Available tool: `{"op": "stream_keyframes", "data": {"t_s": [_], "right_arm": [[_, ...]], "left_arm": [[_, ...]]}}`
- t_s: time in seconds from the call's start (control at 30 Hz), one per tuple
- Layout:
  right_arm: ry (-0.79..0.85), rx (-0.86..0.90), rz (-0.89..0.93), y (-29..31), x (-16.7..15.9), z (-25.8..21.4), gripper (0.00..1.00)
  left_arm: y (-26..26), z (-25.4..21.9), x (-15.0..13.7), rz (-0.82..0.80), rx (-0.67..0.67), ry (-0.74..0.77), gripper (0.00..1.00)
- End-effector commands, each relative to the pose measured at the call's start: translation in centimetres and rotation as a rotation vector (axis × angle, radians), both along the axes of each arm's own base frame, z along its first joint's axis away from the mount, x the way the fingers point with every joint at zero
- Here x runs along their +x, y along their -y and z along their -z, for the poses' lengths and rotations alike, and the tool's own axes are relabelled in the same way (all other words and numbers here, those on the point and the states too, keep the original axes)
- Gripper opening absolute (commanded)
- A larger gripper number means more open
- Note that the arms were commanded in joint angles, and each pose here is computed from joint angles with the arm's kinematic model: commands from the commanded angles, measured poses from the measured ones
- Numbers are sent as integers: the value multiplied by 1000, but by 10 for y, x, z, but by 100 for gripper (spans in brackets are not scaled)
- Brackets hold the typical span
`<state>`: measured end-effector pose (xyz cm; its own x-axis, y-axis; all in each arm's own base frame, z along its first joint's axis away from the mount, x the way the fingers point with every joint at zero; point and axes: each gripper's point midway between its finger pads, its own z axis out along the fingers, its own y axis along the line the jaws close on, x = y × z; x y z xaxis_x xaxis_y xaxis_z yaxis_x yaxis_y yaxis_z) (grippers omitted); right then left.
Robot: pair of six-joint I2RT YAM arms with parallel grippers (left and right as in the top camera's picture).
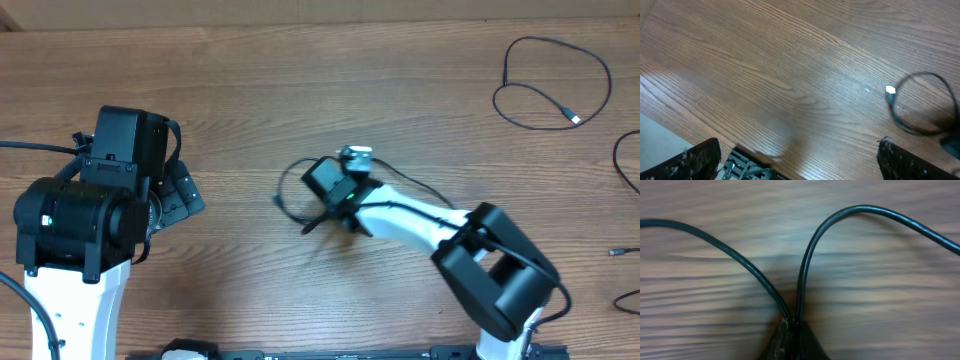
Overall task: Untangle cables
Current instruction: 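Grasp the center black cable with the right gripper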
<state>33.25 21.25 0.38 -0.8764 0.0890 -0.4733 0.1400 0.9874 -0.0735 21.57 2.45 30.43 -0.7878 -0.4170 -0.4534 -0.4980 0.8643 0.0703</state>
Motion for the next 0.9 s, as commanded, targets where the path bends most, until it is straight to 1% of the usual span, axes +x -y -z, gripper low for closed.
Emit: {"op": "stream_keyframes", "data": {"t_s": [0.0,0.17,0.27,0.3,0.4,0.43,0.47,0.5,0.53,0.63,0.87], "right_arm": [[-26,-6,42,26,2,-13,4],[-83,61,66,37,-6,-31,4],[-168,125,57,31,-19,-27,4],[-191,137,54,30,-23,-25,7],[-220,148,59,29,-29,-24,47],[-222,151,67,29,-29,-23,52],[-221,157,86,30,-30,-23,59],[-220,164,106,30,-30,-23,64],[-215,178,145,30,-29,-23,65],[-204,198,188,29,-28,-23,64],[-204,197,186,27,-27,-20,64]], "left_arm": [[-1,1,1,-17,-6,2,100],[-1,1,1,-17,-6,2,99],[-1,1,1,-17,-6,2,100],[-1,1,1,-17,-6,2,100],[-1,1,1,-17,-6,2,99],[-1,1,1,-17,-6,2,100],[-1,1,1,-17,-6,2,99],[-1,1,1,-17,-6,2,100],[-1,1,1,-17,-6,2,100],[-1,1,1,-17,-6,2,99],[-1,1,1,-17,-6,2,100]]}}
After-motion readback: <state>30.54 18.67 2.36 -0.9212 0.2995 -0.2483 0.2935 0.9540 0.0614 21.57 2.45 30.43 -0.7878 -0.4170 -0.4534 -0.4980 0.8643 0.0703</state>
